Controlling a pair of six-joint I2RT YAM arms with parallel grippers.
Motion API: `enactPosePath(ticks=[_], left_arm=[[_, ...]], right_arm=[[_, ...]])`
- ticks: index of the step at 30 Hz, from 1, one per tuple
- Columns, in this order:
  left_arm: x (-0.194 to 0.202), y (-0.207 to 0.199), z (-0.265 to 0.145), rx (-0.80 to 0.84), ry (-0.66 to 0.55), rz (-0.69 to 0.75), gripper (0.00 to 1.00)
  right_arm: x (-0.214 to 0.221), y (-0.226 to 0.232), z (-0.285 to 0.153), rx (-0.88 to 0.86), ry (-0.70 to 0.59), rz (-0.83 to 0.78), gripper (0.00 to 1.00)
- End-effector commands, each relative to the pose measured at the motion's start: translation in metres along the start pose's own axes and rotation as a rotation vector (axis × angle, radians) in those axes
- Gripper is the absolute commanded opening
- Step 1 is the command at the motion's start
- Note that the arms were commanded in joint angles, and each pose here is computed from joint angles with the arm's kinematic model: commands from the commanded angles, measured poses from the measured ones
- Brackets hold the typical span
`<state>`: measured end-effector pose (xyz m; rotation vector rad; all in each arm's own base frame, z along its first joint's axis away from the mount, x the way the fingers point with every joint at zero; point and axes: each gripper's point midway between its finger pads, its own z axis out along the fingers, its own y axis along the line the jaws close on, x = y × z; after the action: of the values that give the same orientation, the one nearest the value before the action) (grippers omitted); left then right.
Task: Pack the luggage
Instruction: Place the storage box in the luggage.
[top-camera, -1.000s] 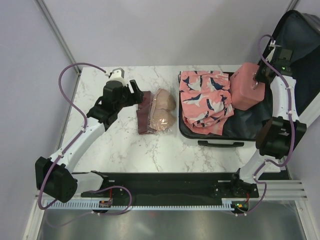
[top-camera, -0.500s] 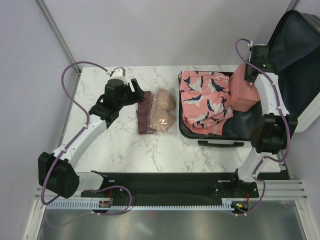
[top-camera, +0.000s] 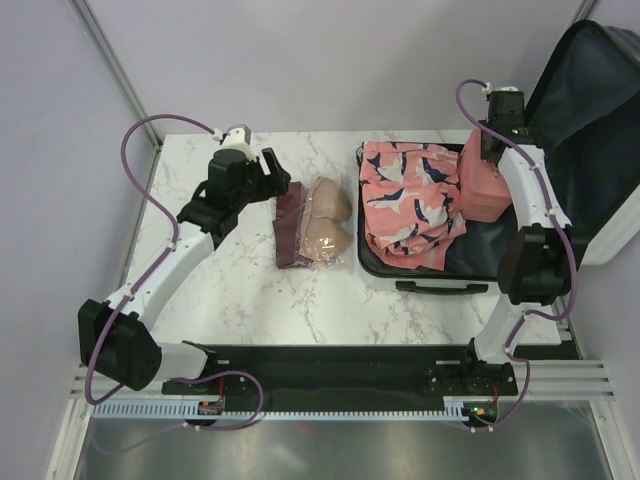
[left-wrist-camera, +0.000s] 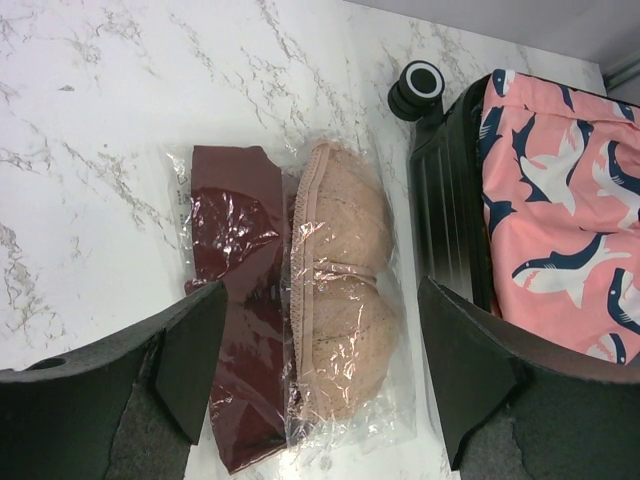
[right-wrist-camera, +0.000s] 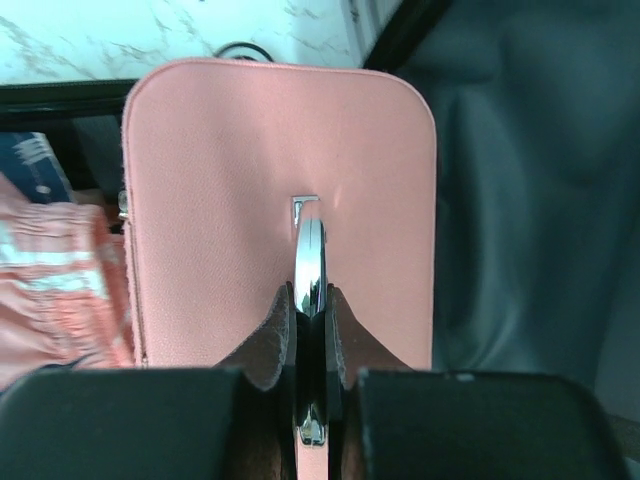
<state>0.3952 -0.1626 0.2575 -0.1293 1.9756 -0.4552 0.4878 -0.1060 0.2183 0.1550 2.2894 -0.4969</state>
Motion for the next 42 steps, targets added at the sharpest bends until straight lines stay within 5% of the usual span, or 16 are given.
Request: enactPosePath(ticks=[1,6,26,42], left_arm=[[-0.023,-0.009,0.0,0.028,-0.056,0.004,0.84],[-0.026,-0.01,-0.003,0.025,-0.062,-0.012,0.83],[-0.031,-0.006,-0.012,0.001,-0.08,-0.005,0.84],[-0.029,-0.008,-0.015,0.027,-0.078,0.038,0.84]], right_arm=[[0.021,0.038,0.066,-0.04,0.019,-0.015,0.01],[0.028,0.068,0.069,-0.089,0.024,-0.056,0.02],[0.1,0.065,0.083,-0.085,0.183,-0.093,0.02],[-0.002,-0.003,0.0,0.057,-0.031,-0.067,0.02]])
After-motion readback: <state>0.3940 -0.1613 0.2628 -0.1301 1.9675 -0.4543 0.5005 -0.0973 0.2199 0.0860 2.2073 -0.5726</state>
